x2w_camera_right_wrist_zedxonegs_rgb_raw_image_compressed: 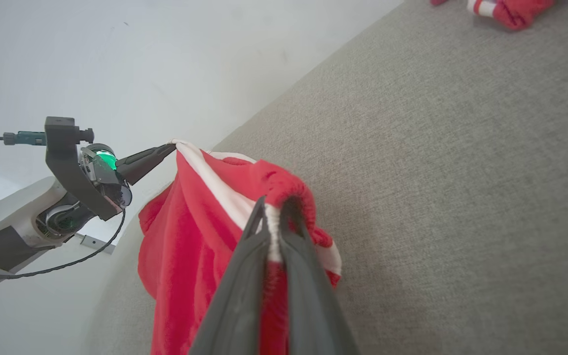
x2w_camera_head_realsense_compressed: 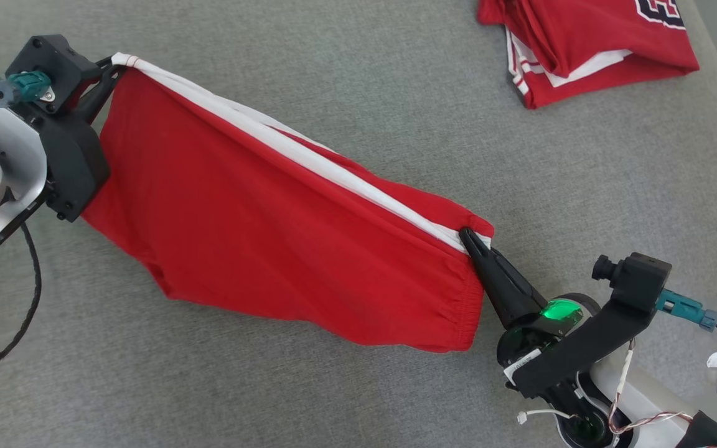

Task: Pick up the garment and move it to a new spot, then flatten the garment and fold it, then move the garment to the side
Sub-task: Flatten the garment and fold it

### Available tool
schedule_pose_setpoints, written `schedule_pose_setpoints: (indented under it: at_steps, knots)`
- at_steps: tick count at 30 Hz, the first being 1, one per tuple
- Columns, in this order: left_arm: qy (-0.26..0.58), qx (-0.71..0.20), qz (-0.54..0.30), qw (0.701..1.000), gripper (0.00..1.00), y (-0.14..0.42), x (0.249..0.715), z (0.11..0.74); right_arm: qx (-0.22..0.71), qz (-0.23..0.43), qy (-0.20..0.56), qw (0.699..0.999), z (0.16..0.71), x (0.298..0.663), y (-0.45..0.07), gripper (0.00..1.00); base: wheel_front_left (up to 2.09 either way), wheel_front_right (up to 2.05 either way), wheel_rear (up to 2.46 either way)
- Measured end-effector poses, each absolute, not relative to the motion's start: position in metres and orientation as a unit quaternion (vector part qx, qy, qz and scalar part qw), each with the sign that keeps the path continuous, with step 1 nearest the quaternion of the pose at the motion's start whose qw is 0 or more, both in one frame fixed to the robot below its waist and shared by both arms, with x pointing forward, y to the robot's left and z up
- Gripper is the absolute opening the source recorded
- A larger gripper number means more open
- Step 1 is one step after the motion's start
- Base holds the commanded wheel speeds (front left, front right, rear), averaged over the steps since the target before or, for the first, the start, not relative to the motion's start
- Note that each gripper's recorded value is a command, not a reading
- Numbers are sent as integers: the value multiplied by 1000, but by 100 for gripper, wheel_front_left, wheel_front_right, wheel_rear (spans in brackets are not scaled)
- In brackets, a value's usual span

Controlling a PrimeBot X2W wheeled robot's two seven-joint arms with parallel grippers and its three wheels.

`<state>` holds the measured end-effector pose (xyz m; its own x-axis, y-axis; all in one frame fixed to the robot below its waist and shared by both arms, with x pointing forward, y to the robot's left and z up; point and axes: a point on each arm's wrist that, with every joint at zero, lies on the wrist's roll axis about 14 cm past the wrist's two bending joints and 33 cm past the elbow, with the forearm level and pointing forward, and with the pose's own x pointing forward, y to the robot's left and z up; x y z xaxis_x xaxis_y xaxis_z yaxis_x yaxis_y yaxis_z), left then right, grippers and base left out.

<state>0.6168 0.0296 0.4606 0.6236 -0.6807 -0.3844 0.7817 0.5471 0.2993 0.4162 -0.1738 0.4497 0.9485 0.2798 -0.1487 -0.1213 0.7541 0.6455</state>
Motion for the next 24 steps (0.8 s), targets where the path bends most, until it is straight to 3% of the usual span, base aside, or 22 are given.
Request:
schedule_pose_setpoints:
  at_steps: [7,8,9,10,11,24]
  knots:
    - [123,223,-418,872,0,26,623,442,309,107,120,937,445,416,-176,0,0,0,0]
    - [124,222,-418,872,24,25,623,440,305,108,123,938,444,415,-175,9,0,0,0]
    - [123,220,-419,872,90,25,622,439,299,109,124,940,443,415,-176,38,0,0,0]
    - [122,219,-419,873,100,25,621,438,296,109,123,941,443,415,-177,54,0,0,0]
    - [120,219,-418,873,100,25,621,439,292,109,123,942,443,414,-177,100,0,0,0]
    - [73,136,-371,916,100,44,607,481,232,104,55,965,481,411,-198,100,0,0,0]
